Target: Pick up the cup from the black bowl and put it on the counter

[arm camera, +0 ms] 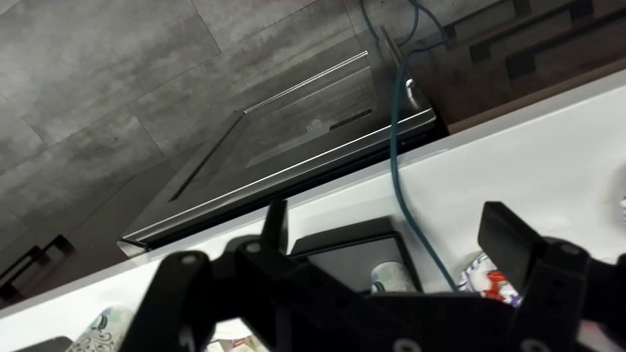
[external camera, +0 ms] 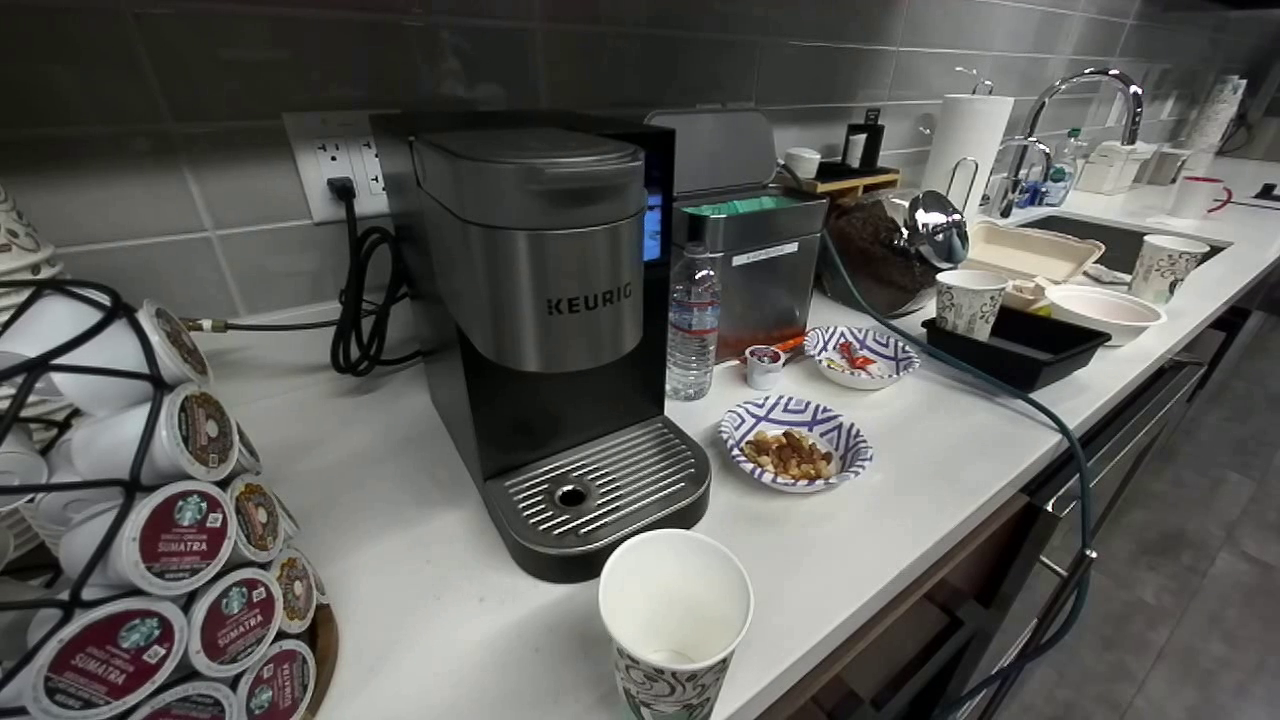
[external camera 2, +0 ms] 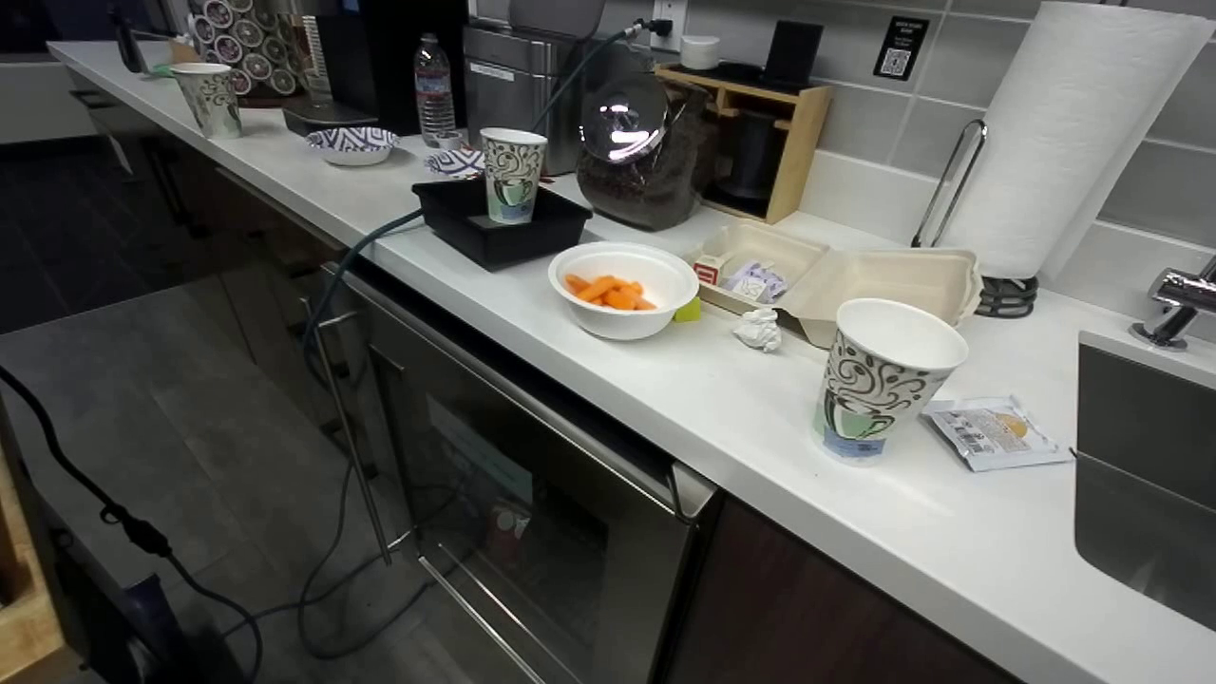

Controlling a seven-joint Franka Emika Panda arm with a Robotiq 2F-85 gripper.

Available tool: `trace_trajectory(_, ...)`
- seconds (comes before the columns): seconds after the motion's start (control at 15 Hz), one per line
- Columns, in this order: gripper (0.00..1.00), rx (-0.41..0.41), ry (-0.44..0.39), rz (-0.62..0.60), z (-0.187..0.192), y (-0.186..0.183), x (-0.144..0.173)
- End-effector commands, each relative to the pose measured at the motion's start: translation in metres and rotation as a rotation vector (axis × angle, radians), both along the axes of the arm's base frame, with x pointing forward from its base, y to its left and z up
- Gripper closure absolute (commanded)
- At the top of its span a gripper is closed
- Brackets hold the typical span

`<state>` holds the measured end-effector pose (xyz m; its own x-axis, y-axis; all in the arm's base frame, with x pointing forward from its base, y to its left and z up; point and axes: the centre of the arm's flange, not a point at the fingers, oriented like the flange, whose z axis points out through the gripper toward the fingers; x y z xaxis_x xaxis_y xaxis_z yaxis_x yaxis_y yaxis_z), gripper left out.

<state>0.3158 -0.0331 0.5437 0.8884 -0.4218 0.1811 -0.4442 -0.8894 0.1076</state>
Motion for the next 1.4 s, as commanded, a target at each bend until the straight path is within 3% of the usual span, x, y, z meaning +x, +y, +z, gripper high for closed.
trace_trajectory(0.0,0.0,0.086,-0.013,-0.184,-0.028,-0.069,0.059)
trace_trajectory(0.13,0.0,0.146,-0.021,-0.257,-0.039,-0.106,0.08)
trace_trajectory(0.2,0.0,0.088,-0.029,-0.187,-0.035,-0.082,0.042)
trace_trajectory(0.33,0.0,0.101,-0.006,-0.2,-0.044,-0.097,0.051)
trace_trajectory(0.93,0.0,0.064,-0.027,-0.205,-0.032,-0.083,0.05)
trace_trajectory(1.07,0.0,0.072,-0.051,-0.276,-0.043,-0.085,0.077)
trace_trajectory(1.33,0.0,0.051,-0.167,-0.306,-0.062,-0.094,0.148)
